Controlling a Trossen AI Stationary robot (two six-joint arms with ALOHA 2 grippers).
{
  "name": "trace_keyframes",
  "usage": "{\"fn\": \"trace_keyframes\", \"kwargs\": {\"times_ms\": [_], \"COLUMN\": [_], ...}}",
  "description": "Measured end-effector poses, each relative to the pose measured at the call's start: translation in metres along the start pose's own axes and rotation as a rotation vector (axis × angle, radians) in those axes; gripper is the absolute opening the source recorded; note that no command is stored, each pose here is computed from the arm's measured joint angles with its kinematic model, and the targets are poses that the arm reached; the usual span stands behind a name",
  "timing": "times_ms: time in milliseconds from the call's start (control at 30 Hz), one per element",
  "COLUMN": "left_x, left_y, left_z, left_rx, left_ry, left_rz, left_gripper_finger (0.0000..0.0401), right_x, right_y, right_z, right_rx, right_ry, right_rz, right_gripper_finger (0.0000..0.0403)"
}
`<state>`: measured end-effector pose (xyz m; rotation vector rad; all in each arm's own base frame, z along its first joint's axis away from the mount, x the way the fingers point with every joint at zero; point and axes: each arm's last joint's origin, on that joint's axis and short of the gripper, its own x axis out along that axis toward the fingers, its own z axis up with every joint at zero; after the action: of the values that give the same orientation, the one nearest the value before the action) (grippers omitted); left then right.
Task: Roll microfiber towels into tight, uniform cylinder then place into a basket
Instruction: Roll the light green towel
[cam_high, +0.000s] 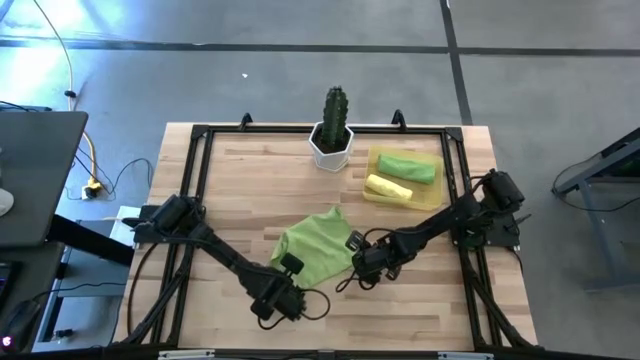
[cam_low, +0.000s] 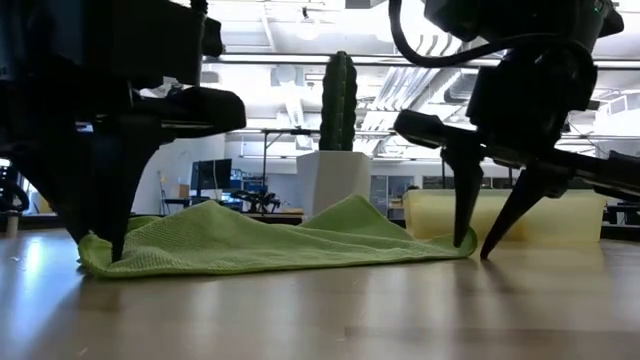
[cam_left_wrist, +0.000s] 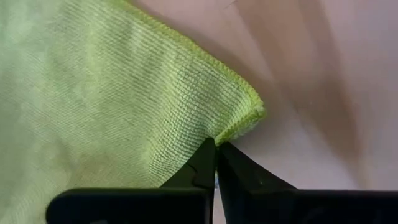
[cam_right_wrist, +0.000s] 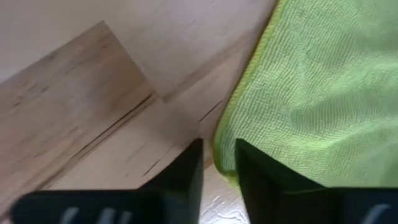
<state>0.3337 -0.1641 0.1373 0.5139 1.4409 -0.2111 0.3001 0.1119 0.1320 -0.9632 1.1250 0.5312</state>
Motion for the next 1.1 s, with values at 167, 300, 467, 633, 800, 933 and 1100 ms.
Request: {"fn": "trace_keyframes", "kwargs": {"times_ms": [167, 300, 467, 633, 800, 933, 1100], "left_x": [-0.001, -0.004, -0.020, -0.051, -0.096, -0.136, -0.176], "left_y": [-0.008, -0.013, -0.017, -0.010, 0.001, 0.010, 0.016], "left_z": [-0.001, -0.001, 0.000, 0.003, -0.006, -0.022, -0.045], "left_rx": [-0.015, -0.071, -0.158, -0.275, -0.435, -0.555, -0.619], "left_ry": [0.004, -0.007, -0.046, -0.163, -0.321, -0.459, -0.598], "left_rz": [0.050, 0.077, 0.117, 0.145, 0.193, 0.216, 0.296], "left_gripper_finger": [0.0001, 0.0001, 0.0000, 0.0000, 0.0000, 0.0000, 0.0000], "right_x": [0.001, 0.000, -0.022, -0.058, -0.100, -0.132, -0.166], "right_y": [0.001, 0.000, -0.011, -0.025, -0.037, -0.044, -0.045], "right_z": [-0.001, -0.001, 0.001, 0.006, 0.007, 0.001, -0.006], "right_rx": [0.065, 0.216, 0.360, 0.446, 0.540, 0.654, 0.723], "right_ry": [0.006, 0.019, 0.009, -0.079, -0.192, -0.242, -0.270], "right_rz": [0.002, -0.021, -0.059, -0.104, -0.176, -0.288, -0.476], "right_gripper_finger": [0.0010, 0.0009, 0.0003, 0.0001, 0.0001, 0.0000, 0.0000]}}
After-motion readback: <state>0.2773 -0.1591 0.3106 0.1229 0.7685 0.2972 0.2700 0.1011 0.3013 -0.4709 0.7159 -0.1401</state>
